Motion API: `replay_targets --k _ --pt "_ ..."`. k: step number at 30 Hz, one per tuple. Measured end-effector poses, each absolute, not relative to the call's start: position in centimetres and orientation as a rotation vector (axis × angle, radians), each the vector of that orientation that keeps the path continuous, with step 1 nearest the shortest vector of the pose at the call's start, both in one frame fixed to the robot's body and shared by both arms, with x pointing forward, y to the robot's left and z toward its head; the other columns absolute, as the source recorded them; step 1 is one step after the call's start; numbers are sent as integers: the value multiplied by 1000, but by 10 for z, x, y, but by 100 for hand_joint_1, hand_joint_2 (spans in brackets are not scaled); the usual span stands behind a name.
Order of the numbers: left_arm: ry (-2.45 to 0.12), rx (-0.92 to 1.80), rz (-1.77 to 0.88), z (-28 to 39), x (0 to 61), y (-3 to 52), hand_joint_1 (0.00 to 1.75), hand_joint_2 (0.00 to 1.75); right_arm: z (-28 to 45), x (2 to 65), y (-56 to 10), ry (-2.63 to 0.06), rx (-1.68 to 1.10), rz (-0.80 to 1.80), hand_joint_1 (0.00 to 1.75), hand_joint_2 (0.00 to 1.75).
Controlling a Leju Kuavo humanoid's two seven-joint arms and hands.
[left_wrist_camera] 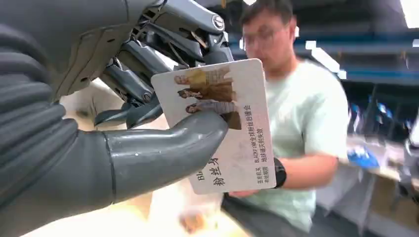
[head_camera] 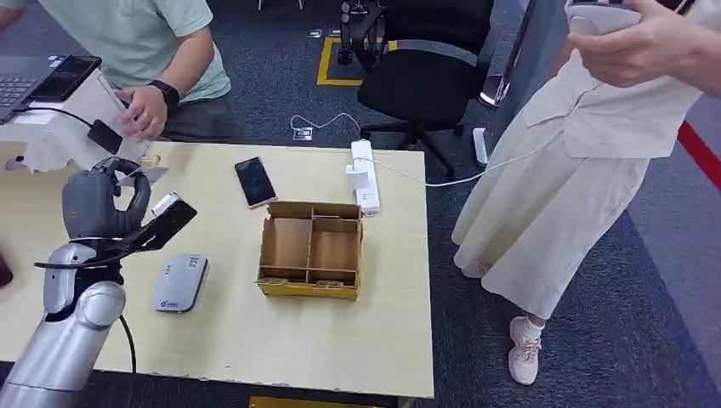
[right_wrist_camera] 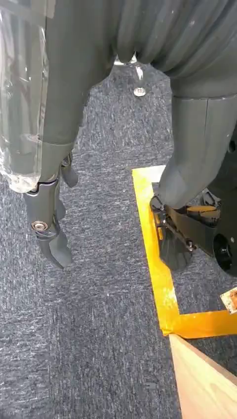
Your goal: Pass the card to the sensor for recognition and then transmit it.
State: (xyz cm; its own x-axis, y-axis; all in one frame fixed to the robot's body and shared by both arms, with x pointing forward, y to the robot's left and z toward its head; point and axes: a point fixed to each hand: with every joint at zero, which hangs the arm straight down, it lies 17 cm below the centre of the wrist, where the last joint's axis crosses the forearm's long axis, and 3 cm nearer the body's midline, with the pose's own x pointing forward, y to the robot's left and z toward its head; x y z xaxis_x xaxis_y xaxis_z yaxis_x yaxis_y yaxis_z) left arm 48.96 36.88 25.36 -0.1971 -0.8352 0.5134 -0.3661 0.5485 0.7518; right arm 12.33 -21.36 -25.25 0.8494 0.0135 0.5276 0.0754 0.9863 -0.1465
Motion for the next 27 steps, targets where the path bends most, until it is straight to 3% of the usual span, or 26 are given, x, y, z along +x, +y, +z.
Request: replay_targets --k 3,9,19,27 --pt "-1783 690 -415 236 490 361 175 175 -253 122 -215 -554 -168 -41 0 175" --pt "-1747 396 -186 217 485 359 175 175 -254 118 -218 -548 -179 -41 0 175" --pt "-1645 152 2 188 477 360 175 175 -253 118 -221 -551 -195 -36 0 175" --pt "-1623 201 15 184 476 371 175 175 -253 118 -221 -550 -197 -38 0 175"
